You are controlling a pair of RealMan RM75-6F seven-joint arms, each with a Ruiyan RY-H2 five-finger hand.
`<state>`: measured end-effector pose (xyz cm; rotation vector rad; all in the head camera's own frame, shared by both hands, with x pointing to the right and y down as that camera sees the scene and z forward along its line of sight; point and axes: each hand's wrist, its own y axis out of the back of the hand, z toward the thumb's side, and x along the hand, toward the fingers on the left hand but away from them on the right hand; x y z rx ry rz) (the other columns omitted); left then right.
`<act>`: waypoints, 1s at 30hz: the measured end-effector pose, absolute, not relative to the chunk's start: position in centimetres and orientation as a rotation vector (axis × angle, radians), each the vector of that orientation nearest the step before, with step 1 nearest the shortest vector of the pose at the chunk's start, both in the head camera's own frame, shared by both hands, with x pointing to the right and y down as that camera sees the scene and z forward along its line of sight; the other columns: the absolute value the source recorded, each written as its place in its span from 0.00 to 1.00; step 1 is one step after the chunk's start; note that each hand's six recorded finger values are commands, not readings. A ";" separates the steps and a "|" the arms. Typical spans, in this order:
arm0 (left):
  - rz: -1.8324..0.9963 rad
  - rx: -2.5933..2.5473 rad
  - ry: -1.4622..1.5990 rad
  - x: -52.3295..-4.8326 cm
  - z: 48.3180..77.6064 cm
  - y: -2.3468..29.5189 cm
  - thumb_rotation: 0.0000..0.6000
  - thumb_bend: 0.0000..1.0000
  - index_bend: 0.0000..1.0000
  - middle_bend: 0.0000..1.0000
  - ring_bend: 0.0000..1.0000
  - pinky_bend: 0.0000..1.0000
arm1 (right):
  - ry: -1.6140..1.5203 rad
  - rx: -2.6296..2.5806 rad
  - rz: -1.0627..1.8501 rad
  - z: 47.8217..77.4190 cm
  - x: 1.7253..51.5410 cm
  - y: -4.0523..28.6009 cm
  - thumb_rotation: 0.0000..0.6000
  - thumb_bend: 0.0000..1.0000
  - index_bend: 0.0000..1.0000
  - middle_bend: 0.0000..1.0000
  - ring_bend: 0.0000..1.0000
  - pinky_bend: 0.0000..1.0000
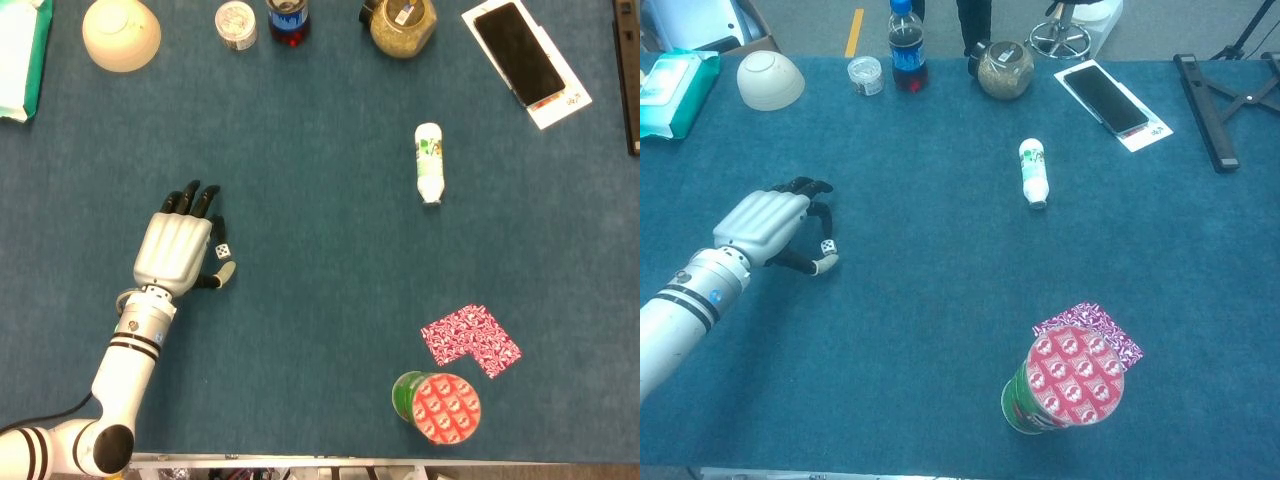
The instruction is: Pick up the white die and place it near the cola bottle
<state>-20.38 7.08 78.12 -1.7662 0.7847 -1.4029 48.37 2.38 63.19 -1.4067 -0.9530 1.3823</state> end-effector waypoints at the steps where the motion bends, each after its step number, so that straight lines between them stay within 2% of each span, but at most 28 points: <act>1: -1.403 -1.766 0.787 -20.4 78.1 7.1 0.80 0.27 0.44 0.10 0.00 0.13 | -0.954 -1.405 1.383 63.2 48.4 2.4 1.00 0.05 0.39 0.28 0.21 0.49; 6: -1.404 -1.767 0.795 -20.5 78.2 7.0 0.86 0.27 0.45 0.11 0.00 0.13 | -0.955 -1.405 1.388 63.2 48.5 2.5 1.00 0.05 0.39 0.28 0.21 0.49; 19: -1.399 -1.782 0.810 -20.2 78.4 6.9 0.89 0.27 0.49 0.11 0.00 0.13 | -0.962 -1.402 1.398 63.3 48.9 2.6 1.00 0.05 0.39 0.28 0.21 0.49; 30: -1.405 -1.788 0.818 -20.2 78.7 6.8 1.00 0.27 0.54 0.11 0.00 0.13 | -0.970 -1.398 1.406 63.3 49.3 2.7 1.00 0.05 0.39 0.28 0.21 0.49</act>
